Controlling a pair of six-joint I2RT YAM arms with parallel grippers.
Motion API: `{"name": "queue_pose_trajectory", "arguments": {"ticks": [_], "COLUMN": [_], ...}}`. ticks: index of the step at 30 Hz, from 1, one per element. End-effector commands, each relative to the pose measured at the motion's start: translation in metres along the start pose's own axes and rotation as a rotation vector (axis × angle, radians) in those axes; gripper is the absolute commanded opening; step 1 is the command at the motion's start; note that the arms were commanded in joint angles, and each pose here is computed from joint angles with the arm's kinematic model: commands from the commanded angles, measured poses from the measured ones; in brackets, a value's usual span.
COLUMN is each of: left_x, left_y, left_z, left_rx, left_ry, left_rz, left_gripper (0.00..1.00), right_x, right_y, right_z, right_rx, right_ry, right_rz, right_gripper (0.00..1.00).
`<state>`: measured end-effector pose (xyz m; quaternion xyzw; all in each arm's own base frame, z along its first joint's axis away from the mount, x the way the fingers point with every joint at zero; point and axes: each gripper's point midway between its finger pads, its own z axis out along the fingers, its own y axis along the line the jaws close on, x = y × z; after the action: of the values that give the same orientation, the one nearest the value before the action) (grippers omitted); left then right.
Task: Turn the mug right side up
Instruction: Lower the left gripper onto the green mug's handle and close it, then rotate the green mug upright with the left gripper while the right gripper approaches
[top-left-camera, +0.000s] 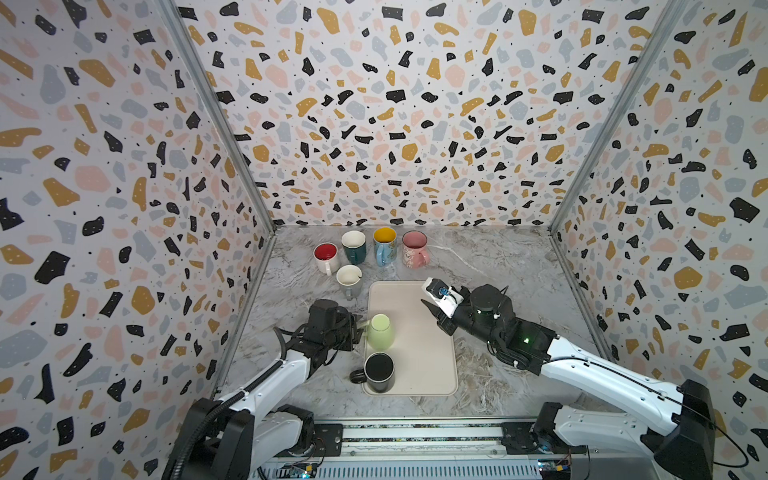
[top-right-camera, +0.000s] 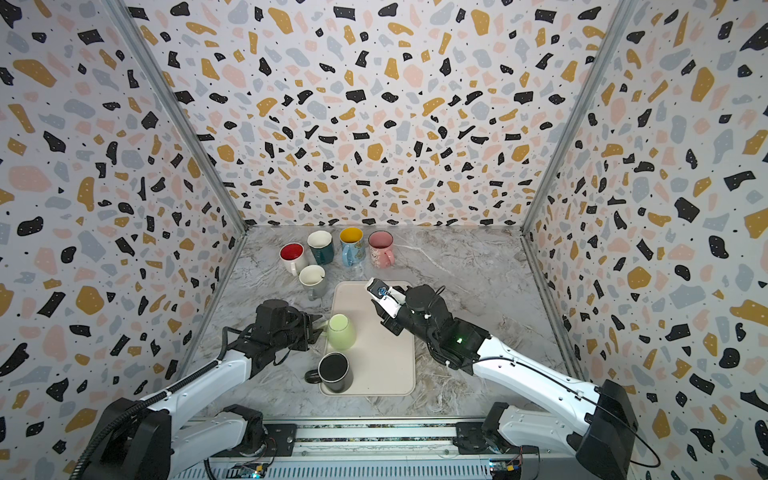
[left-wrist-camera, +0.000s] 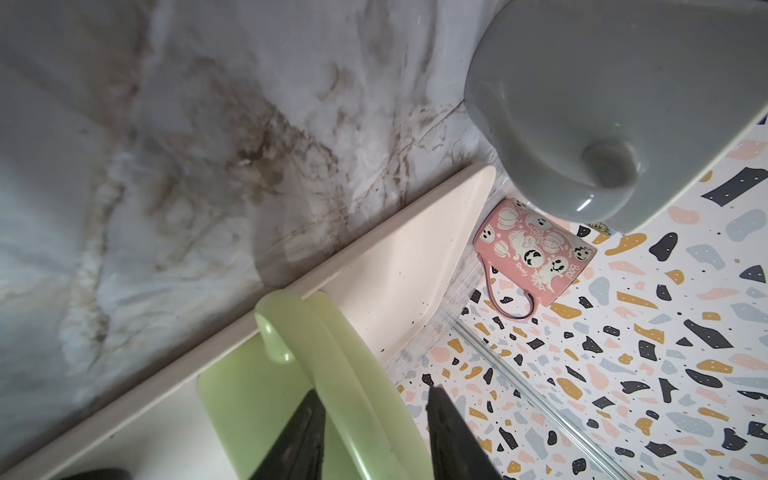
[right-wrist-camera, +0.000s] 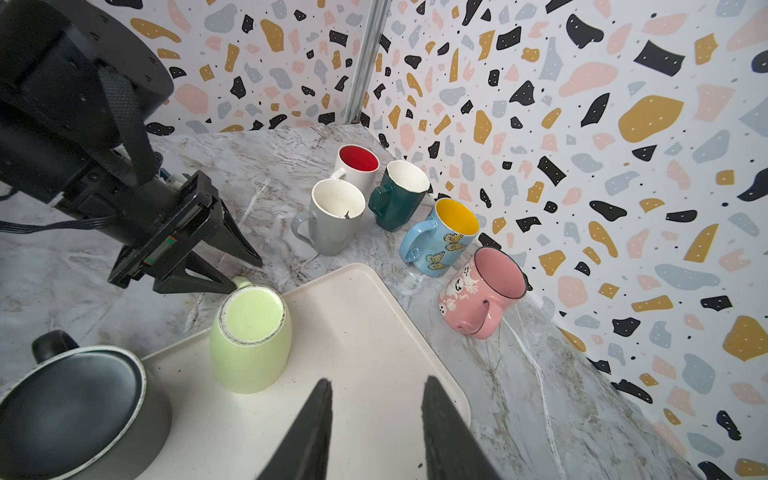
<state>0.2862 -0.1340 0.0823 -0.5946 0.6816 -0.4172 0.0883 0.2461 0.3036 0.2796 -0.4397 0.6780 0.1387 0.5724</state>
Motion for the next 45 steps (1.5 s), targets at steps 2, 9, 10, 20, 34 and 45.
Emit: {"name": "queue_pose_trajectory", "arguments": {"ticks": [2, 9, 10, 20, 34, 45], "left_x": [0.008, 0.008, 0.009, 0.012, 0.015, 0.039], "left_y": [-0.008, -0.007, -0.007, -0.012, -0.009, -0.052], "left_z": [0.007, 0.014, 0.015, 0.021, 0.030, 0.041], "left_rx": [0.011, 0.000, 0.000, -0.002, -0.009, 0.137], "left_ry": [0.038, 0.048, 0.050, 0.069, 0.091, 0.193], "left_rz": [0.017, 0.018, 0.019, 0.038, 0.050, 0.167], "left_gripper": [0.41, 0.39, 0.39, 0.32, 0.07, 0.00], "right_x": [-0.010, -0.010, -0.010, -0.007, -0.003, 0.001], "right_y": [-0.004, -0.008, -0.008, -0.007, -0.008, -0.011], "right_z": [-0.001, -0.005, -0.004, -0.001, -0.001, -0.001], "right_rx": [0.020, 0.037, 0.038, 0.040, 0.049, 0.068], "right_ry": [-0.018, -0.025, -0.024, -0.011, 0.002, 0.018], "right_rz": [-0.004, -0.009, -0.008, -0.010, -0.013, -0.020], "right_gripper": [0.38, 0.38, 0.38, 0.38, 0.38, 0.38]}}
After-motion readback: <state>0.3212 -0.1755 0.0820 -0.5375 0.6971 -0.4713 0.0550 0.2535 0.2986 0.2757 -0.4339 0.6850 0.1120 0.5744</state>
